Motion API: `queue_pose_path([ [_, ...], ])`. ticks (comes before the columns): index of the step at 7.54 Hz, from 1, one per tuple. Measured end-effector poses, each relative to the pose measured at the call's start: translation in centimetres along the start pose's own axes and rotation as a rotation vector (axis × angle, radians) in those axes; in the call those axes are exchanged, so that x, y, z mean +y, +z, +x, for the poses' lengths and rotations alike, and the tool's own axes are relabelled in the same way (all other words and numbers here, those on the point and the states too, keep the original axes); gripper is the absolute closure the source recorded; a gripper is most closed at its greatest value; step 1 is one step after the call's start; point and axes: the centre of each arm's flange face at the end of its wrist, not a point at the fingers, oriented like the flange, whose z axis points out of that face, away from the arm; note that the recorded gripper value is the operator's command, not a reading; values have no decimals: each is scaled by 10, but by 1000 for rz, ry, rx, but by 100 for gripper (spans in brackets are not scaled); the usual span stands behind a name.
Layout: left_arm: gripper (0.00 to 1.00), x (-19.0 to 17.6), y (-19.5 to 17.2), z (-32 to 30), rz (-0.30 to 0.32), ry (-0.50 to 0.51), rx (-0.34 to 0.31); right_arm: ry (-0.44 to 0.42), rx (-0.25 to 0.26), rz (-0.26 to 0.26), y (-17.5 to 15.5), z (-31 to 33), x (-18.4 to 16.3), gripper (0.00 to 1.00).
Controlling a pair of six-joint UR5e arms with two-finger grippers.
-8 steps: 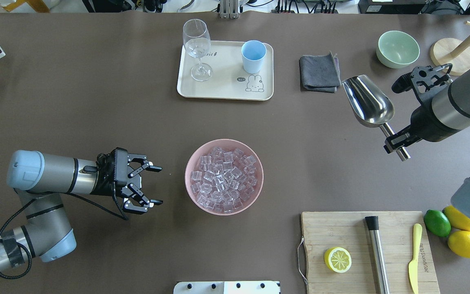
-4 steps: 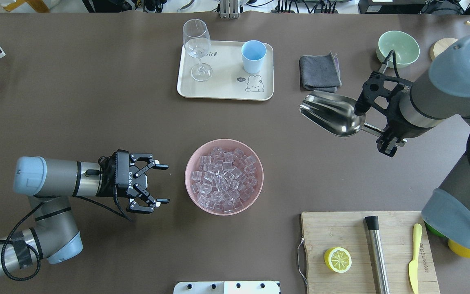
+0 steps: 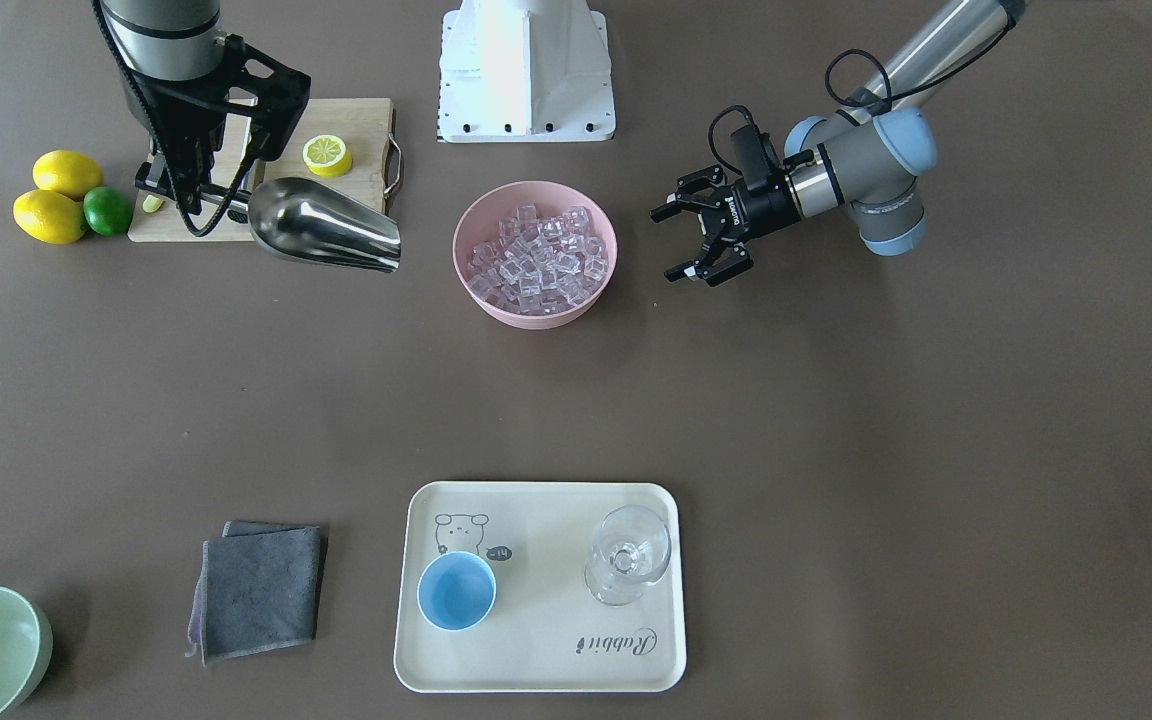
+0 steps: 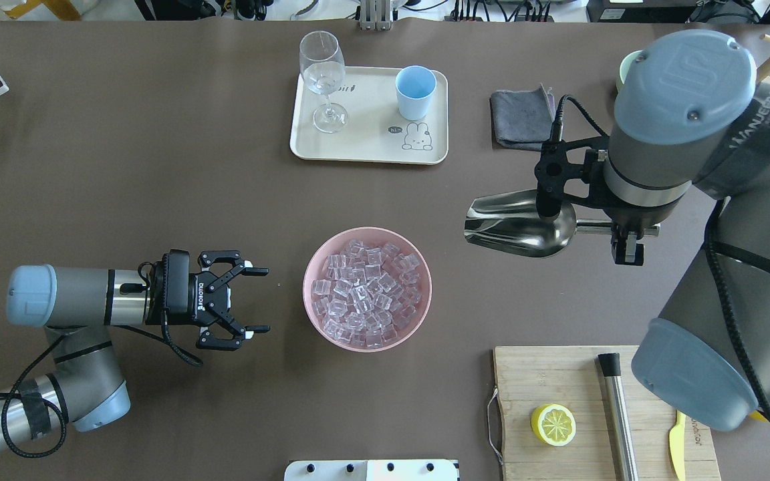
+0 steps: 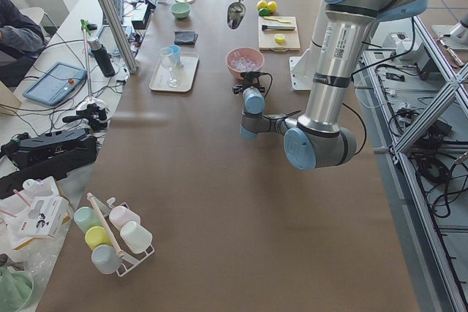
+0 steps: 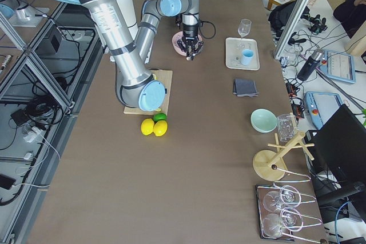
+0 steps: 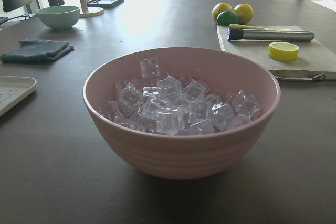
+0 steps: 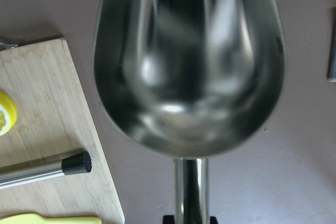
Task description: Put ice in cup with scoop
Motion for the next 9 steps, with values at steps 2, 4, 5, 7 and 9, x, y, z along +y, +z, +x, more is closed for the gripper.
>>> queue_pose_path([
  [2, 2, 9, 2, 2, 2, -2, -2, -104, -42, -121, -35, -2, -35, 100],
  [4, 2, 7, 13, 1, -3, -8, 1, -177, -77, -213, -48, 2, -88, 100],
  [5, 2, 3, 21, -1, -16, -14, 0, -210, -83, -260, -51, -6, -116, 100],
  [7, 2, -4, 37, -5, -52, -24, -2, -254, -87, -328, -45, -23, -148, 100],
  [9, 2, -11, 53, -6, -86, -35, -1, -268, -77, -363, -34, -44, -164, 100],
])
